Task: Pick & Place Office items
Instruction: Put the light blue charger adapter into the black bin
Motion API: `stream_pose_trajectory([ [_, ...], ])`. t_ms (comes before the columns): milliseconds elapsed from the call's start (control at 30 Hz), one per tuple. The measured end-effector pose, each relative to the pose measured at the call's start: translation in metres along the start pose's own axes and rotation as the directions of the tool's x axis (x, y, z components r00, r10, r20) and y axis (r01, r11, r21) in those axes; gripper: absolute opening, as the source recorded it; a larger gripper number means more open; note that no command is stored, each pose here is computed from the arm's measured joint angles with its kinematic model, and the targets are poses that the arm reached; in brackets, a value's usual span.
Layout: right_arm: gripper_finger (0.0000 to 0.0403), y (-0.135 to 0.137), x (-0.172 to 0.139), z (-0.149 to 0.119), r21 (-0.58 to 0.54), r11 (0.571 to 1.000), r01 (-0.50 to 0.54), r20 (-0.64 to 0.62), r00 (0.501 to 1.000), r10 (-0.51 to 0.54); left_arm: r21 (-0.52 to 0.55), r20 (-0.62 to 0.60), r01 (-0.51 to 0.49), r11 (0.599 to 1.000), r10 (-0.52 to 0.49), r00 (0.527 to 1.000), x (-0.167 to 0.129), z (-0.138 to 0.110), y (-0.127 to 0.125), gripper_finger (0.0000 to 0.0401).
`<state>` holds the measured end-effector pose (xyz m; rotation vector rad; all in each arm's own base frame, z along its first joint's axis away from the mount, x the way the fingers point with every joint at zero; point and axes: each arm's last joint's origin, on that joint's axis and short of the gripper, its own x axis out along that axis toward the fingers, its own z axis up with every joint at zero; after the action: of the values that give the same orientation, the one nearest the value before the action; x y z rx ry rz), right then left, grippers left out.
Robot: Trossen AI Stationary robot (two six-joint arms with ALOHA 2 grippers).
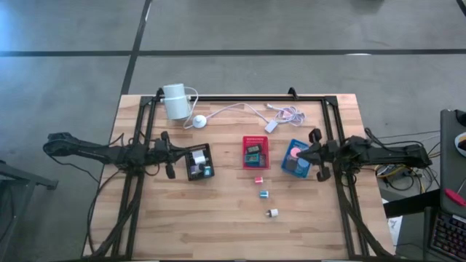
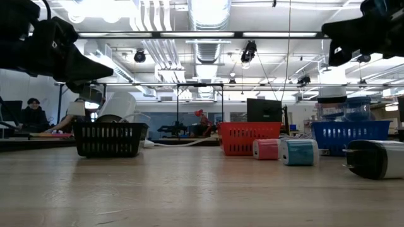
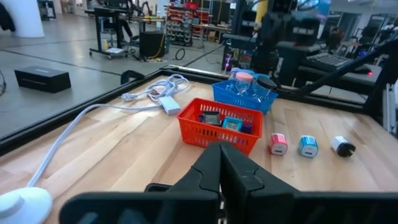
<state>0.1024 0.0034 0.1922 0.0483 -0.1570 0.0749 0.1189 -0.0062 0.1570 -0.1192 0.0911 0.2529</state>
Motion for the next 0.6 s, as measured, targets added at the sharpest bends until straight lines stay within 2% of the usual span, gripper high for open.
stream_pose_trajectory([
  [167, 0.0008, 0.0, 0.0, -0.006, -0.002, 1.0, 0.003, -0.017, 1.0, -0.003, -0.072, 0.067, 0.002, 0.997, 0.003, 0.998, 0.0, 0.007, -0.001, 0.0005],
  [267, 0.0008, 0.0, 0.0, -0.005, -0.002, 1.0, 0.003, -0.015, 1.0, -0.003, -0.064, 0.074, -0.015, 0.998, 0.019, 0.997, 0.001, 0.016, -0.002, 0.0005],
  [433, 0.0008, 0.0, 0.0, -0.007, -0.005, 1.0, 0.003, -0.033, 0.999, -0.004, -0.047, 0.042, -0.037, 0.998, 0.039, 0.998, 0.011, 0.046, -0.01, 0.0005],
  [600, 0.0008, 0.0, 0.0, -0.008, -0.002, 1.0, 0.003, -0.036, 0.999, -0.003, -0.016, -0.015, -0.048, 0.999, 0.048, 0.999, 0.036, 0.078, -0.026, 0.0005],
])
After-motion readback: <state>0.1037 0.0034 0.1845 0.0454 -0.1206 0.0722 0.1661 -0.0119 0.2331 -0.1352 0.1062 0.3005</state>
